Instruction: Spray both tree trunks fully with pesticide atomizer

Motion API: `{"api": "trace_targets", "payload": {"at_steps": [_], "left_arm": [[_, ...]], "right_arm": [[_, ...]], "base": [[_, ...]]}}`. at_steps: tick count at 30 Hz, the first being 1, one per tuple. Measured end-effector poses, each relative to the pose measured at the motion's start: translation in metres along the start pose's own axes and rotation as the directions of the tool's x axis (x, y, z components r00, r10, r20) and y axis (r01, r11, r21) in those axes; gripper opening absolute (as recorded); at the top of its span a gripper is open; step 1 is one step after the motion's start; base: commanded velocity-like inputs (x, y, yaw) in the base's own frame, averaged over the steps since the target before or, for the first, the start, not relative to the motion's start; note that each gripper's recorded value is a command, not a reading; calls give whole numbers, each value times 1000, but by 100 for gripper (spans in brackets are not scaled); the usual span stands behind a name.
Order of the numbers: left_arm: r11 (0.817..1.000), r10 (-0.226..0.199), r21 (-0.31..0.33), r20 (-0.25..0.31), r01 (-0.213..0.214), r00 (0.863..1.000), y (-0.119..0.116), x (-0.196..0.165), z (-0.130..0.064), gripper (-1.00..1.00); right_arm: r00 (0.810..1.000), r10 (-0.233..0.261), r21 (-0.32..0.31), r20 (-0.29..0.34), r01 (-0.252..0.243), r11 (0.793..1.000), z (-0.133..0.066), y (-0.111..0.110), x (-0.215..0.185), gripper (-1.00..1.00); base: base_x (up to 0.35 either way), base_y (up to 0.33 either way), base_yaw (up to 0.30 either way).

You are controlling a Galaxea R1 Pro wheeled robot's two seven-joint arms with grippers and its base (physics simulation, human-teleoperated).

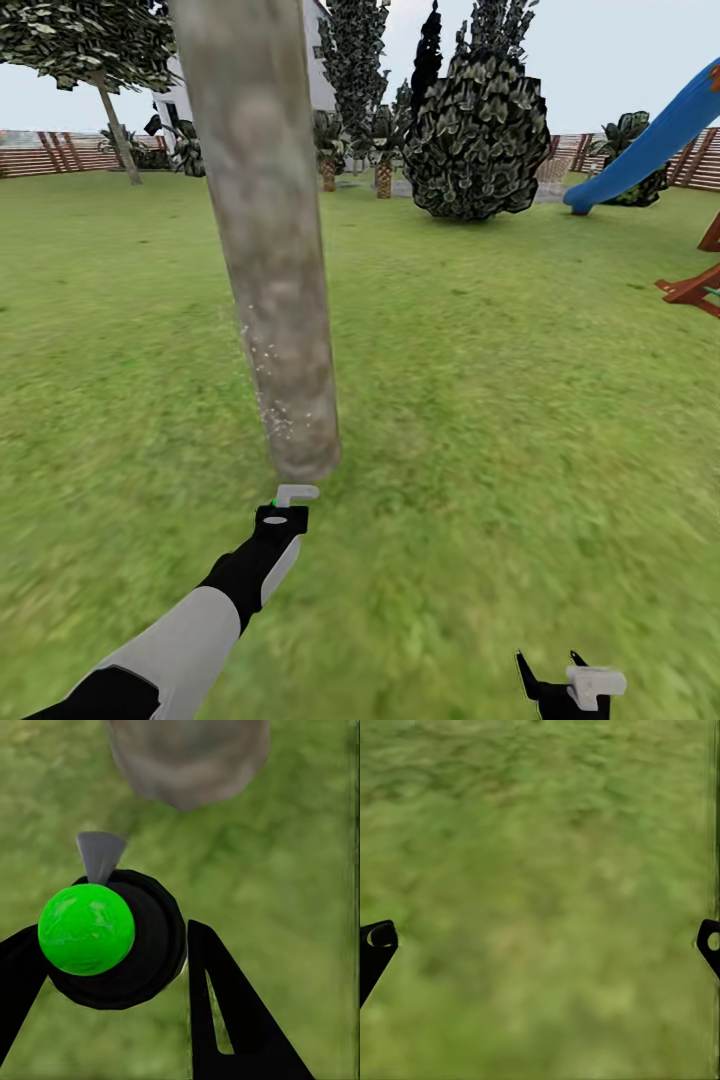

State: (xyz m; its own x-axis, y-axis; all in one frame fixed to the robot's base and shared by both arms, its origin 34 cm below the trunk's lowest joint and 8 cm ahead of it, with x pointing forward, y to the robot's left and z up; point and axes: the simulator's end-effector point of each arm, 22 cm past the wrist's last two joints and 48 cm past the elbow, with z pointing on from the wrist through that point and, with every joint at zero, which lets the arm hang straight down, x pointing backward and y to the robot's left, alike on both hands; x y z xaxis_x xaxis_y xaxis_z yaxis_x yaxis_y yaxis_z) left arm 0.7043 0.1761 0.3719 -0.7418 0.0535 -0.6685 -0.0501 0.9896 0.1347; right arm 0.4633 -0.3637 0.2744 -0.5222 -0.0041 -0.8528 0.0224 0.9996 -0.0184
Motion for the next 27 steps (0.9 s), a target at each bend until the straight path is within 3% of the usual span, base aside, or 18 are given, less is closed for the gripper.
{"api": "trace_targets", "payload": {"at_steps": [6, 27], "left_arm": [[1000, 0, -1, 1, 0, 1000, 0, 0, 0, -100], [1000, -1, -2, 16, 1, 1000, 1, -8, -6, -100]], "right_arm": [[1000, 0, 0, 1, 0, 1000, 0, 0, -1, 100], [1000, 0, 0, 17, 0, 1000, 1, 0, -8, 100]], "base": [[72, -275, 76], [86, -275, 243]]}}
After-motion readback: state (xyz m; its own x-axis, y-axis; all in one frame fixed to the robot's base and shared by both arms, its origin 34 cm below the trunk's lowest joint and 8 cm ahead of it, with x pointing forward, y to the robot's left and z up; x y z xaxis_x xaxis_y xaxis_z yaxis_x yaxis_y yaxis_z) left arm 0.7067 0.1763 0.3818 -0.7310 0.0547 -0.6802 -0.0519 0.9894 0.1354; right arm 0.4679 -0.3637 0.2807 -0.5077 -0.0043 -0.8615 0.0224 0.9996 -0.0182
